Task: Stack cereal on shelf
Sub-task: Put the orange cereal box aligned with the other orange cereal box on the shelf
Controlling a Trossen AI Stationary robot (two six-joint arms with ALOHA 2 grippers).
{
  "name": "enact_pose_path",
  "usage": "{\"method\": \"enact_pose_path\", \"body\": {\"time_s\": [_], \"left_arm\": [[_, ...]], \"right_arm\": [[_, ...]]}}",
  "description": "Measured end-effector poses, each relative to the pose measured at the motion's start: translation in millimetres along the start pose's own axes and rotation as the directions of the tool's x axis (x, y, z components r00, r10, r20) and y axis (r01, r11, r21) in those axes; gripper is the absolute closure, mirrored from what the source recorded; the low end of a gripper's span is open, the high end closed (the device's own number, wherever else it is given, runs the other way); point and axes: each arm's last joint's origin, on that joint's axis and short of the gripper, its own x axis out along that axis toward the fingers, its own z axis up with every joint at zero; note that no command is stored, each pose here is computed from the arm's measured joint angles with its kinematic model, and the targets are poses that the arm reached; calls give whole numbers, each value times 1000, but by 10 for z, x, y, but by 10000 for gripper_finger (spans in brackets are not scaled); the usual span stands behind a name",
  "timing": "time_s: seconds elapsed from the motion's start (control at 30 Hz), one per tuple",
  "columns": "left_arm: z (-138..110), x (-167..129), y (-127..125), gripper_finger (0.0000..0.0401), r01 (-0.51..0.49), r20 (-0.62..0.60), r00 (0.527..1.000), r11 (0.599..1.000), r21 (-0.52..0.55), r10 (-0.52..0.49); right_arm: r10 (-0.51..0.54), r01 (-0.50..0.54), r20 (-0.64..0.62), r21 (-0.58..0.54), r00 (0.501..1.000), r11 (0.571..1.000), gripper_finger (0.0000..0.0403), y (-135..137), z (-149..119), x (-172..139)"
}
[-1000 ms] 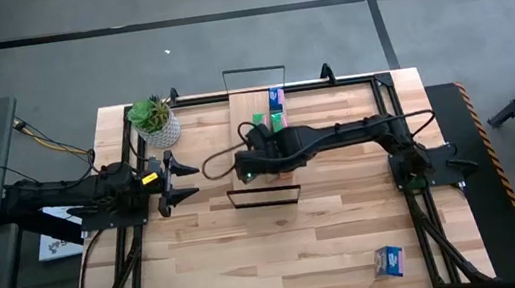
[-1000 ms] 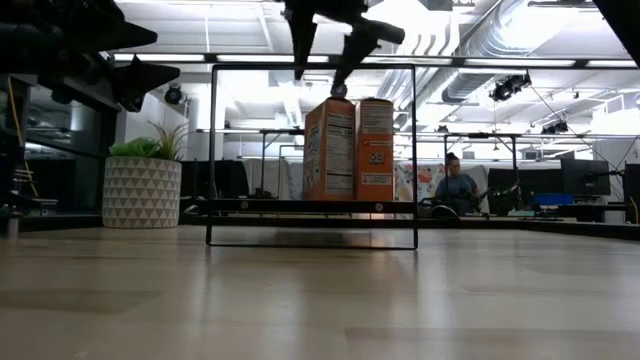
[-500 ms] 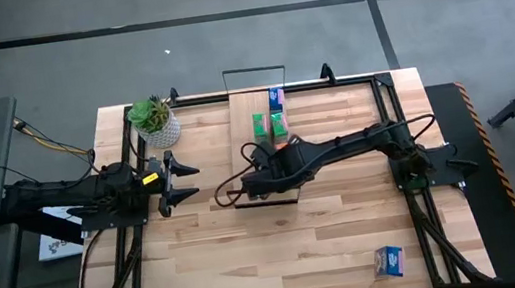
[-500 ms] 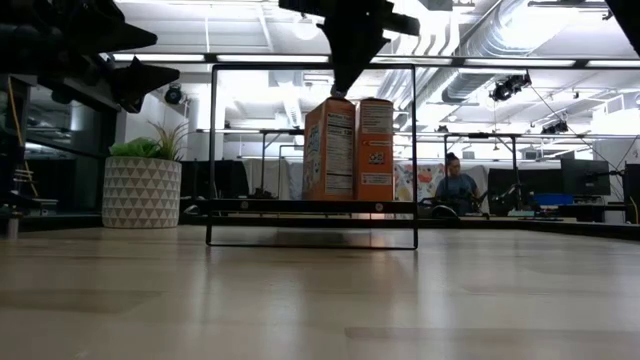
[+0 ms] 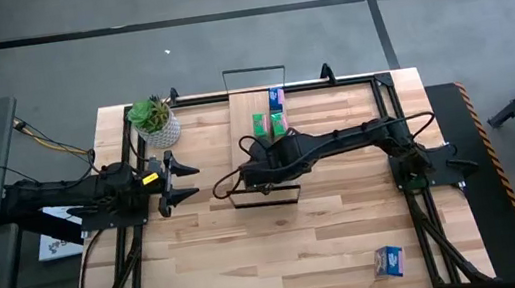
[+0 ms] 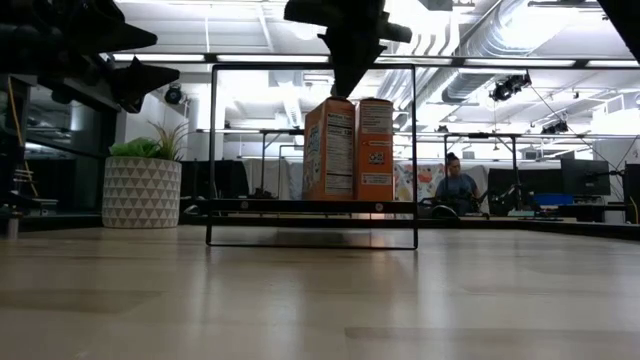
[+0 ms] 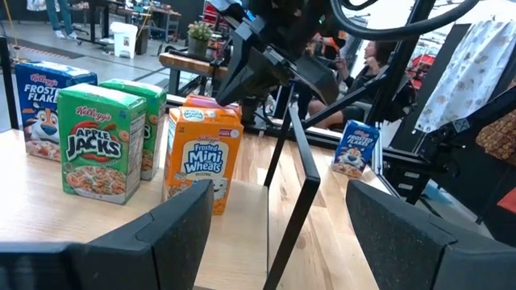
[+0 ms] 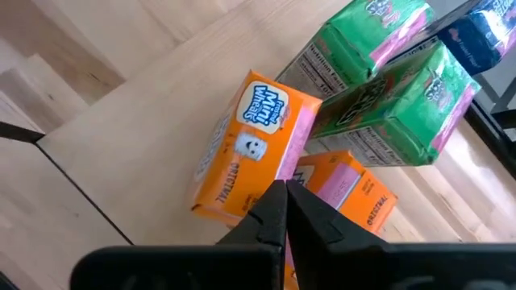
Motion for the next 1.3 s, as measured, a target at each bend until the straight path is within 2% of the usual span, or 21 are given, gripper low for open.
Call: {"method": "enact_pose_path", "body": {"time_s": [0.5, 0.97, 1.13, 1.3], "left_arm": [[-2, 0, 0, 126, 0, -2, 1000, 1000, 0, 0], [-2, 0, 1, 126, -1, -2, 1000, 1000, 0, 1], [-3, 0, 1, 126, -1, -3, 1000, 1000, 0, 1], [-3, 0, 1, 126, -1, -3, 1000, 1000, 0, 1]], "right_arm": [[74, -74, -86, 4, 994, 997, 403, -10, 4, 23], [131, -118, -48, 210, 990, 971, 403, -5, 103, 62], [129, -116, -49, 213, 990, 970, 403, -20, 116, 73], [124, -114, -52, 164, 991, 980, 403, -23, 110, 72]]}}
